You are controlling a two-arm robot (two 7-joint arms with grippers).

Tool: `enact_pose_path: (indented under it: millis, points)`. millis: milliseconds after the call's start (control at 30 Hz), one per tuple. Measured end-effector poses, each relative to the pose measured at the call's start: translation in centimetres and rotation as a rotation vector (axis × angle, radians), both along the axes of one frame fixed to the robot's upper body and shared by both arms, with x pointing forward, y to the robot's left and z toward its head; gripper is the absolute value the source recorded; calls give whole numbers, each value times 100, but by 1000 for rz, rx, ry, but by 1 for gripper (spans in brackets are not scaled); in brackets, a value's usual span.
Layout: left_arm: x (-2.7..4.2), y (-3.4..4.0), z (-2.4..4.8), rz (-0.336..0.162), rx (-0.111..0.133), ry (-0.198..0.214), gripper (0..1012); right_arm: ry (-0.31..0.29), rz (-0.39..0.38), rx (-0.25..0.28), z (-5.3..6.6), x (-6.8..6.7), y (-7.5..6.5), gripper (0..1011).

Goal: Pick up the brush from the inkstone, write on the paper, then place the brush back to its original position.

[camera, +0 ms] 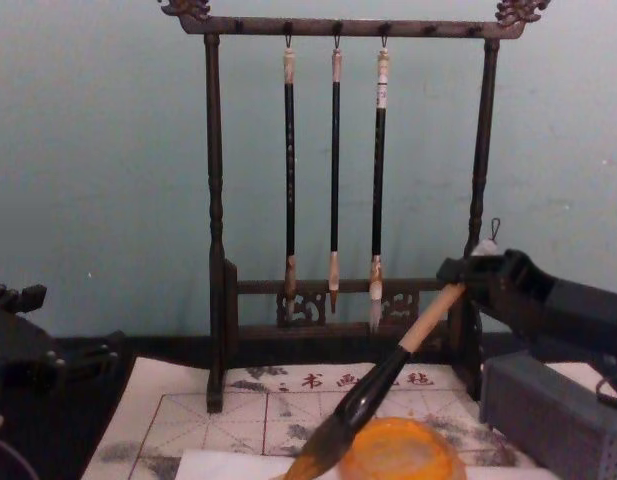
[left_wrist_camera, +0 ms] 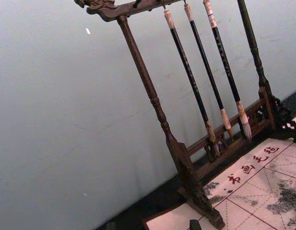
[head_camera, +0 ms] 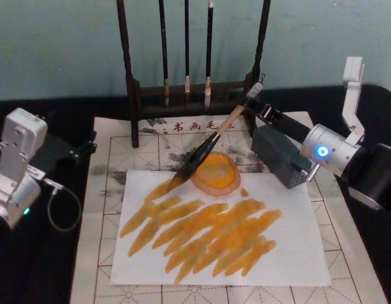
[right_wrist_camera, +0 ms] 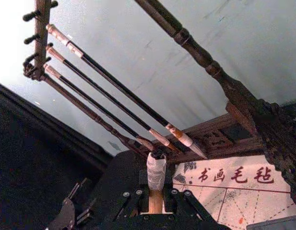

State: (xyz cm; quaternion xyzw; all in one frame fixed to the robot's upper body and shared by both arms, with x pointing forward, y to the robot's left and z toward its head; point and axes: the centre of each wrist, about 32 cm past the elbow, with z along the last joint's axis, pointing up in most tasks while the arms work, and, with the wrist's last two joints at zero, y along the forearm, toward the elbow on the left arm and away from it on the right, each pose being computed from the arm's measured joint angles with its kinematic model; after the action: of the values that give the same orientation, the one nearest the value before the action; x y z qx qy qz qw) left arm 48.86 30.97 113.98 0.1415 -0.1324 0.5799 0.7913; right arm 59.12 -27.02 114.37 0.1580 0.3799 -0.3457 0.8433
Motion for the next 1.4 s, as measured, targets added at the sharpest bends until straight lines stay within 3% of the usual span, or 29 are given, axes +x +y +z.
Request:
enact_pose_path:
  millis: [733, 1400]
  points:
    - [0, 0, 0, 0, 0, 0, 1001, -47, 19, -59, -39, -2, 88, 182]
    - [0, 0, 0, 0, 0, 0, 1001, -92, -11, -82, -28, 0, 45, 182]
